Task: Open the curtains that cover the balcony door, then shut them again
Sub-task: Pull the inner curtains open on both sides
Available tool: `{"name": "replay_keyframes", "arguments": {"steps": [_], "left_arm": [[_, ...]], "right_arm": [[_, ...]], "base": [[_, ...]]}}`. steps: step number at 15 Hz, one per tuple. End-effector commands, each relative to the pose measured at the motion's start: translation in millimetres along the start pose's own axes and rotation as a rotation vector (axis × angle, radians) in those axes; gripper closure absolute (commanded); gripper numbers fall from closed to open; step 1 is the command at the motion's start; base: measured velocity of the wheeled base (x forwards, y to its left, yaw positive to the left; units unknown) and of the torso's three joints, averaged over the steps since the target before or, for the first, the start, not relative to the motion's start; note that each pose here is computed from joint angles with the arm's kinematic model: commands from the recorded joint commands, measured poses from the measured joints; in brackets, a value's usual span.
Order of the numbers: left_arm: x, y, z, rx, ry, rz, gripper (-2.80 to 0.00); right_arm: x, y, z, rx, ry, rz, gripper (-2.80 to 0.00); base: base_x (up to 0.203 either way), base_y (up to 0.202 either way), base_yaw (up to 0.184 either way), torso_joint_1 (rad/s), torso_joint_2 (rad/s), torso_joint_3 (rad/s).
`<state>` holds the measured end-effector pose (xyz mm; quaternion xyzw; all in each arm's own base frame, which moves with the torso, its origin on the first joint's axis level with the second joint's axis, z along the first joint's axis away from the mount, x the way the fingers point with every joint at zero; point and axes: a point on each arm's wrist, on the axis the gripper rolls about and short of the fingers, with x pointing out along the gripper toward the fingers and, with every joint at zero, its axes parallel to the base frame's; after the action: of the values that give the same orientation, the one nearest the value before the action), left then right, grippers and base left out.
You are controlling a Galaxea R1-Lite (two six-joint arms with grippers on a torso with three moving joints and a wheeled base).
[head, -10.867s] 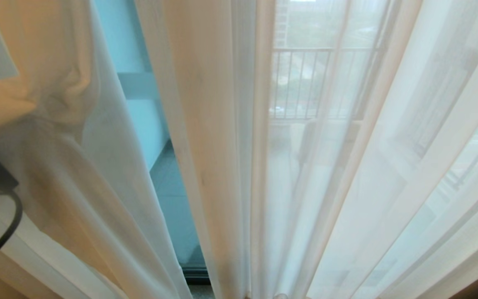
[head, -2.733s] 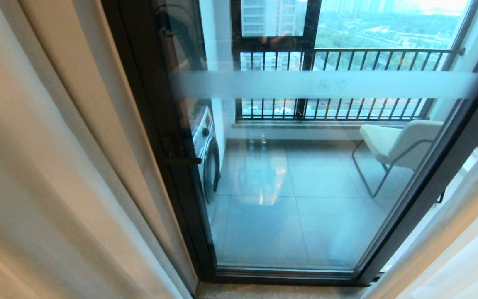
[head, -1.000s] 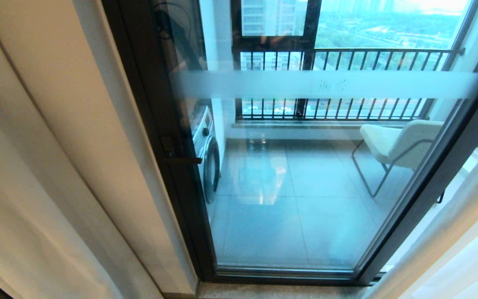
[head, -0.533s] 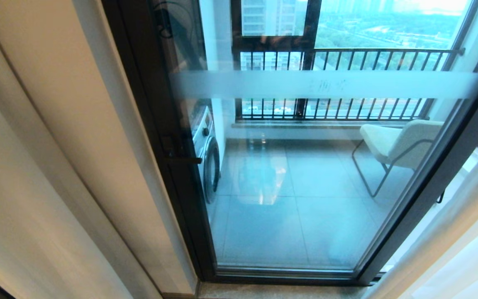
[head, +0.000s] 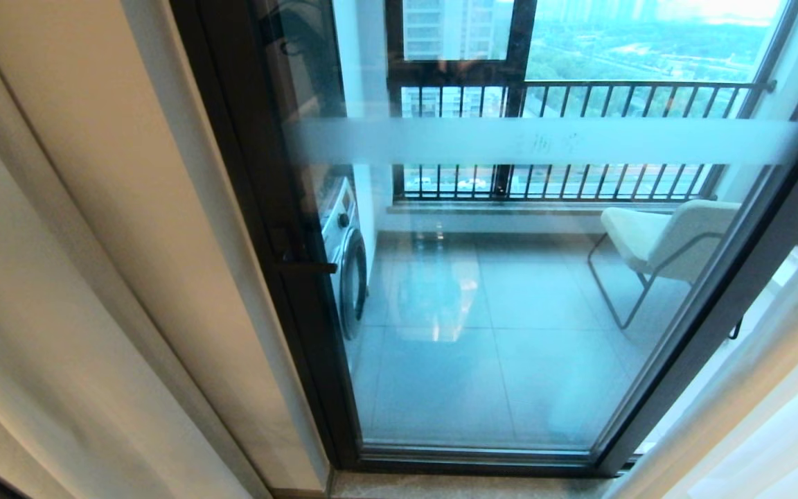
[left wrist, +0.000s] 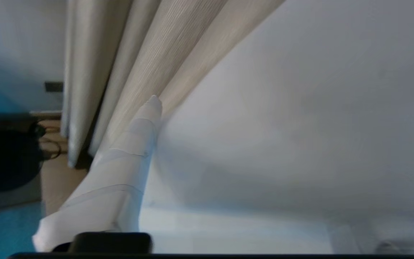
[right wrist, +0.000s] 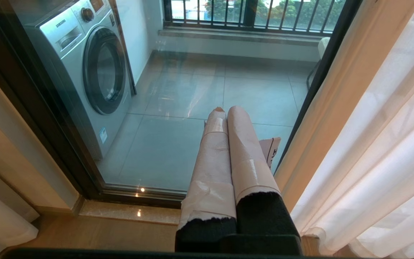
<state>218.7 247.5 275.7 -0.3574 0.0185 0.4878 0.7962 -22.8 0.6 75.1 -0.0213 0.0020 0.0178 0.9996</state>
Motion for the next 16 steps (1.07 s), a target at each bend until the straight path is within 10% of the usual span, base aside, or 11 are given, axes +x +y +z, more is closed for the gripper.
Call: {"name": "replay_keyframes", "arguments": {"steps": [1, 11, 12, 16], "left_arm": [[-44.9, 9.0, -2.8, -0.004, -0.017, -0.013, -2.80], [-152.4, 85.1, -83.3, 0.118, 0.078, 0.017, -2.80], [-155.5, 84.4, -86.0, 0.128, 0.085, -0.001, 0.00], [-161.9, 81.0, -89.1, 0.144, 0.091, -0.043, 0.00]], "right_arm": [[0.0, 0.0, 0.0, 0.000, 0.000, 0.001, 0.00], [0.0, 0.0, 0.0, 0.000, 0.000, 0.001, 0.00], [0.0, 0.0, 0.0, 0.000, 0.000, 0.001, 0.00], [0.0, 0.0, 0.0, 0.000, 0.000, 0.001, 0.00]], "base": [[0.000, 0.000, 0.000, 0.000, 0.00, 0.000], [0.000, 0.000, 0.000, 0.000, 0.00, 0.000], [0.000, 0.000, 0.000, 0.000, 0.00, 0.000], [0.000, 0.000, 0.000, 0.000, 0.00, 0.000]]}}
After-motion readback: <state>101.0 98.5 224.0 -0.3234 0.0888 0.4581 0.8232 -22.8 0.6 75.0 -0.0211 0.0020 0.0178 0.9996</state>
